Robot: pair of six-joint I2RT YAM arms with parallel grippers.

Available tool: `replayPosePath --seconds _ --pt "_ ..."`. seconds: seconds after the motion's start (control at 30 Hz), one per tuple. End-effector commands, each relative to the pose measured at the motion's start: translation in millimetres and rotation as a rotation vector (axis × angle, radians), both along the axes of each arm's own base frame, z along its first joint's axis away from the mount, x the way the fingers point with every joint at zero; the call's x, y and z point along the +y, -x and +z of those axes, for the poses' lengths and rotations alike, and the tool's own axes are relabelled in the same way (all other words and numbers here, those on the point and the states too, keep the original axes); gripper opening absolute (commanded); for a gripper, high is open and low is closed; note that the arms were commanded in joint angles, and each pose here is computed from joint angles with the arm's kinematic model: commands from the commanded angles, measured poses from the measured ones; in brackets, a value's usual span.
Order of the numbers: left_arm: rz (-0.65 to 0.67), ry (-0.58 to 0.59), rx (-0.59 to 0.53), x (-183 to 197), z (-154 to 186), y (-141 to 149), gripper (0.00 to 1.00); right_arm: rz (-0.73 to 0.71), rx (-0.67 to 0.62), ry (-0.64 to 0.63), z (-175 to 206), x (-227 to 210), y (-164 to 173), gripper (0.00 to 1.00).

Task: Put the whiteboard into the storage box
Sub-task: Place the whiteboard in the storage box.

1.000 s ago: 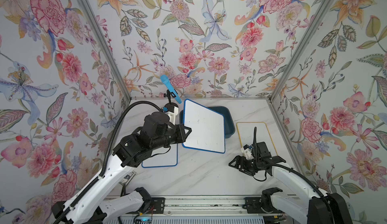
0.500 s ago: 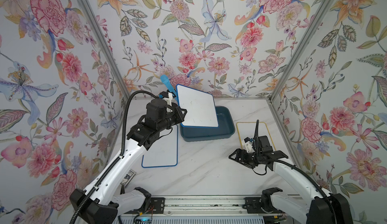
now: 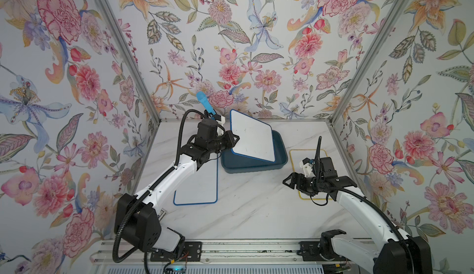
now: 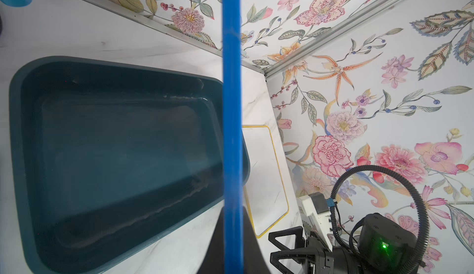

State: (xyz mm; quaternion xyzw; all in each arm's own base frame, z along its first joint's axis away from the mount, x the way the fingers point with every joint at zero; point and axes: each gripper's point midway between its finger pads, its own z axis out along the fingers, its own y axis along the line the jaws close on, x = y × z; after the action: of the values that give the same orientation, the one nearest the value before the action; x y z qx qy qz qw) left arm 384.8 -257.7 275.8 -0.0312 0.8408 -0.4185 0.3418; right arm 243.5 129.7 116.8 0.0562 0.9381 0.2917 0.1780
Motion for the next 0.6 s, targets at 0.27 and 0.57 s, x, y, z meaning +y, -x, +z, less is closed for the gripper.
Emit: replayPosePath --seconds 0.27,0.57 --pt "-0.057 0.118 -0.082 -17 -7 -31 0.00 -0.031 -0.016 0.036 7 -10 -1 0.88" --pt "-0.059 0.126 0.017 -14 -41 -26 0.00 -0.048 -0.009 0.036 7 -11 -3 0.88"
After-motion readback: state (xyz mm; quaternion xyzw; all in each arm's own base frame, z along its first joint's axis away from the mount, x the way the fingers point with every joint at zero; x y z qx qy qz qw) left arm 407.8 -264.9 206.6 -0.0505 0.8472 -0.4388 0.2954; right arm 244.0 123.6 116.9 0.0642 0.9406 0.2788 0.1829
